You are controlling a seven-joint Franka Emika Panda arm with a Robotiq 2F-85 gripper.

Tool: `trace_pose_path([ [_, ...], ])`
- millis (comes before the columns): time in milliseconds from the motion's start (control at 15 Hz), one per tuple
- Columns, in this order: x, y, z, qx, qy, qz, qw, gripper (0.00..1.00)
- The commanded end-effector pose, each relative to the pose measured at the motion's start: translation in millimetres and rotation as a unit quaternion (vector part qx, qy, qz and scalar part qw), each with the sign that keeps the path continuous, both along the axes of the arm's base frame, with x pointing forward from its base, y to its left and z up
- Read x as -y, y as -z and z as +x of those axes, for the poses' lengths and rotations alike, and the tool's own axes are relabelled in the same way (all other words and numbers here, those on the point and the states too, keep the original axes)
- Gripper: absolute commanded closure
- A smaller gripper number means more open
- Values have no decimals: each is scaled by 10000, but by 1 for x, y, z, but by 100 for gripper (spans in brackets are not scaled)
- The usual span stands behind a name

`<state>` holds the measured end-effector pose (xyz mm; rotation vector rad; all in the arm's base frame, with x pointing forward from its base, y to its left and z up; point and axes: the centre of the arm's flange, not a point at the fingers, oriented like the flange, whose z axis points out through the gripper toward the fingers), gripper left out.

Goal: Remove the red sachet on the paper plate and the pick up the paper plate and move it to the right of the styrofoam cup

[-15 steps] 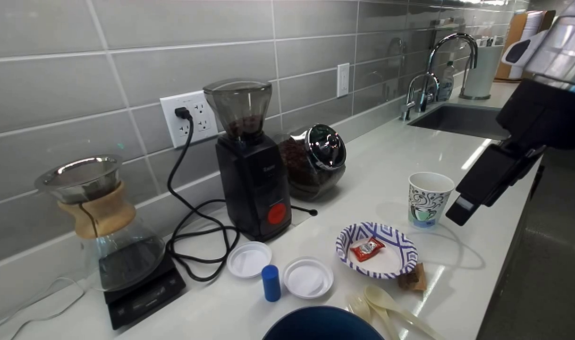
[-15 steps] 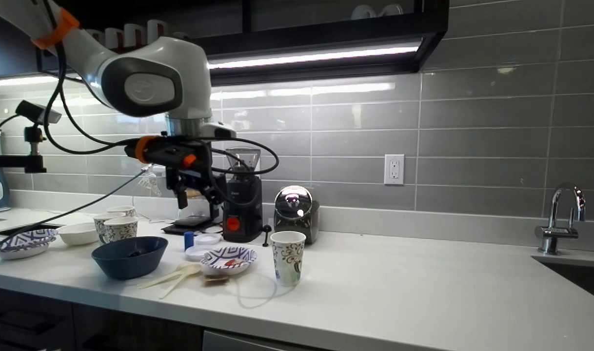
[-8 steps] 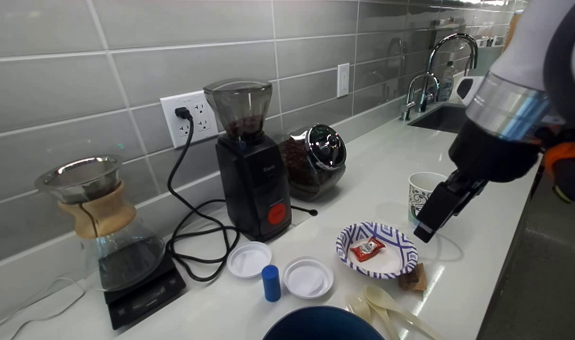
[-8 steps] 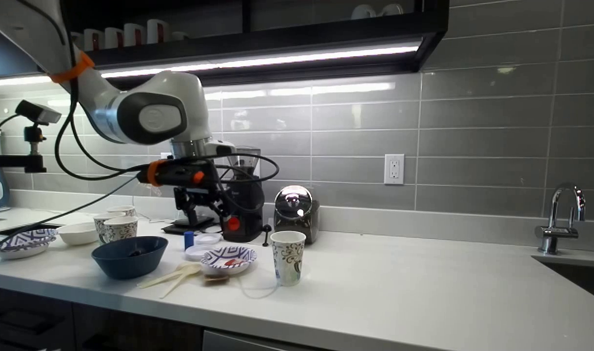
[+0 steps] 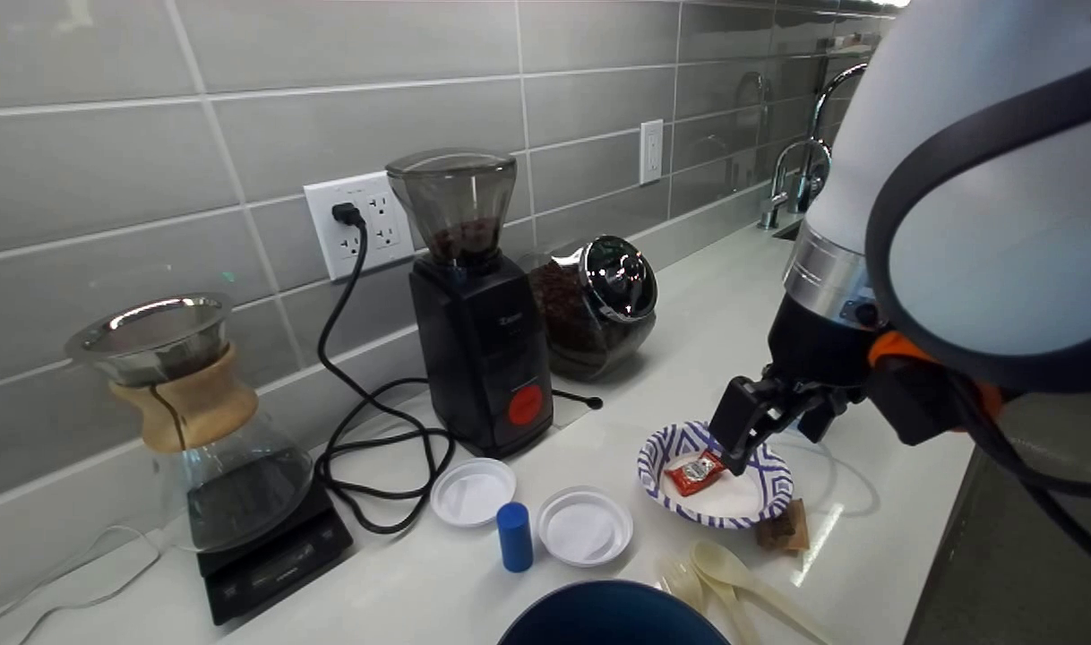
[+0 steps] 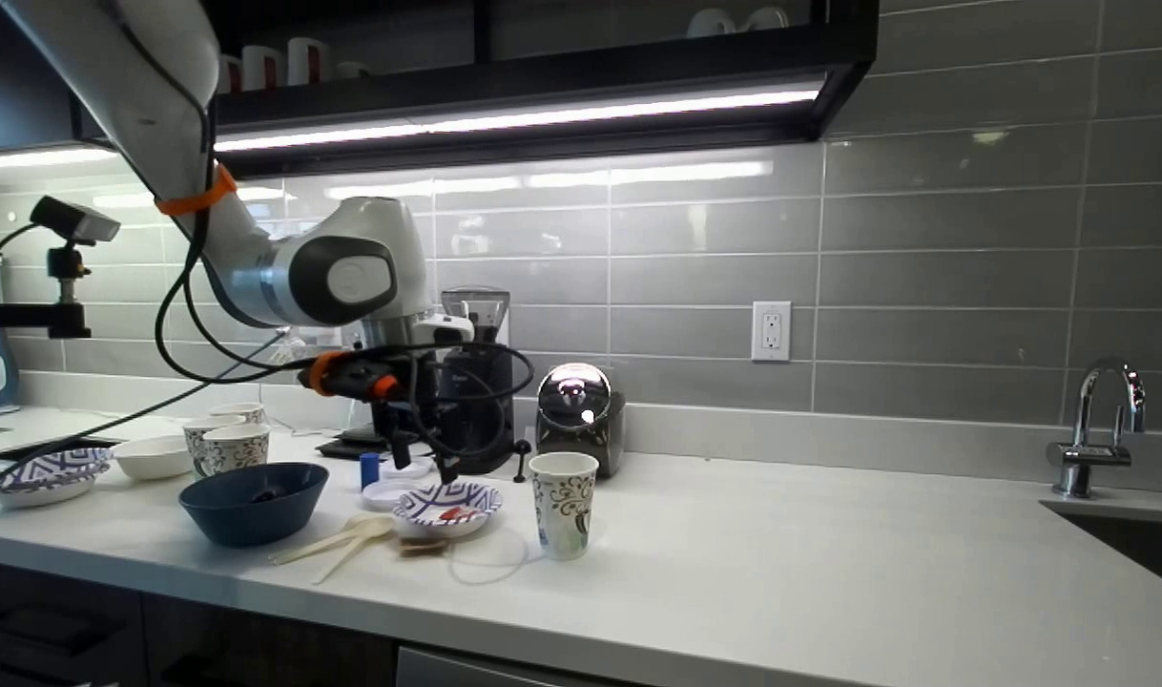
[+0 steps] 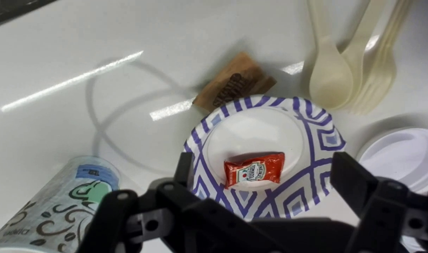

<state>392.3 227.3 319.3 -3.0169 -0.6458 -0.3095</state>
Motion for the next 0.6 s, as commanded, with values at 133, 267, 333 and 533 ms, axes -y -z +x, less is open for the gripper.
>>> trace_pose_path([
  [133, -32, 22, 24, -18, 653, -10, 9979, 0],
  [267, -21, 17, 12, -102, 581, -17, 9983, 0],
  [333, -22, 18, 14, -110, 594, -4, 9982, 0],
  [533, -27, 19, 21, -46, 769, 19, 9970, 0],
])
